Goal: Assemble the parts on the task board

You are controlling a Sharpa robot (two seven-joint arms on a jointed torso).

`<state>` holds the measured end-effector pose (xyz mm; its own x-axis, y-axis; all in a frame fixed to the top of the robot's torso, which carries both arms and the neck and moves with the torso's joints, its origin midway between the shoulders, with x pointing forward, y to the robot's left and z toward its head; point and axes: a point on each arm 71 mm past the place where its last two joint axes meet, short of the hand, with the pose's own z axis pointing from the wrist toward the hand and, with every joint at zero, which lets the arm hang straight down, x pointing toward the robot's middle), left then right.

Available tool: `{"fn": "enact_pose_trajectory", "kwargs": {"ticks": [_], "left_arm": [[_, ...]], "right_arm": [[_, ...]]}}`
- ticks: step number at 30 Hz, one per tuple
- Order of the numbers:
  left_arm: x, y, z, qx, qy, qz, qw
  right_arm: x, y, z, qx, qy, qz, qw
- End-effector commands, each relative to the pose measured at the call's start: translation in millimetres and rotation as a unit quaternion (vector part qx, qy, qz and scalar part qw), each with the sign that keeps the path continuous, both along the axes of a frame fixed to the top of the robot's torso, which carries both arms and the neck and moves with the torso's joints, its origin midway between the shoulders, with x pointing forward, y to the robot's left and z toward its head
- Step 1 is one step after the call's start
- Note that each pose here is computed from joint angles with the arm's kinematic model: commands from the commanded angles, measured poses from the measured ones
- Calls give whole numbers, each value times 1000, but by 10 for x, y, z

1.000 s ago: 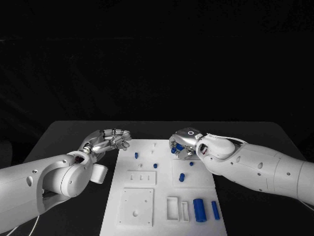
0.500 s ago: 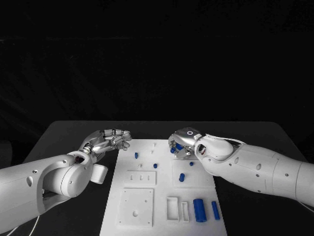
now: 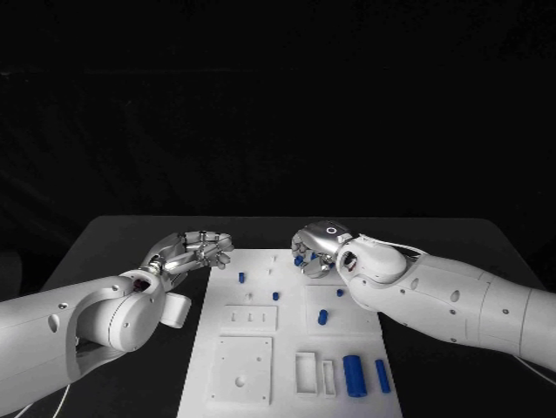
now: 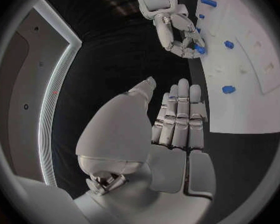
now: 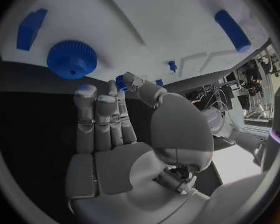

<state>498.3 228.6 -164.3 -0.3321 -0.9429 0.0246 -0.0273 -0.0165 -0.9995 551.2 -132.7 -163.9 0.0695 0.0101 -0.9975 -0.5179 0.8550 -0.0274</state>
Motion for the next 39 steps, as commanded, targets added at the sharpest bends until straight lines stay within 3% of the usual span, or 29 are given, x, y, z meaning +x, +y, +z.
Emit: {"fn": "enact_pose_trajectory", "kwargs": {"ticks": [1, 18, 39], "left_arm": [[-2, -16, 16, -5, -2, -5, 1000], [0, -57, 16, -5, -2, -9, 1000], [19, -124, 58, -7, -6, -16, 1000]], "right_arm": [[5, 29, 20, -6, -15, -13, 1000], [66, 419, 66, -2, -50, -16, 999], [147, 563, 3, -22, -45, -22, 998]]}}
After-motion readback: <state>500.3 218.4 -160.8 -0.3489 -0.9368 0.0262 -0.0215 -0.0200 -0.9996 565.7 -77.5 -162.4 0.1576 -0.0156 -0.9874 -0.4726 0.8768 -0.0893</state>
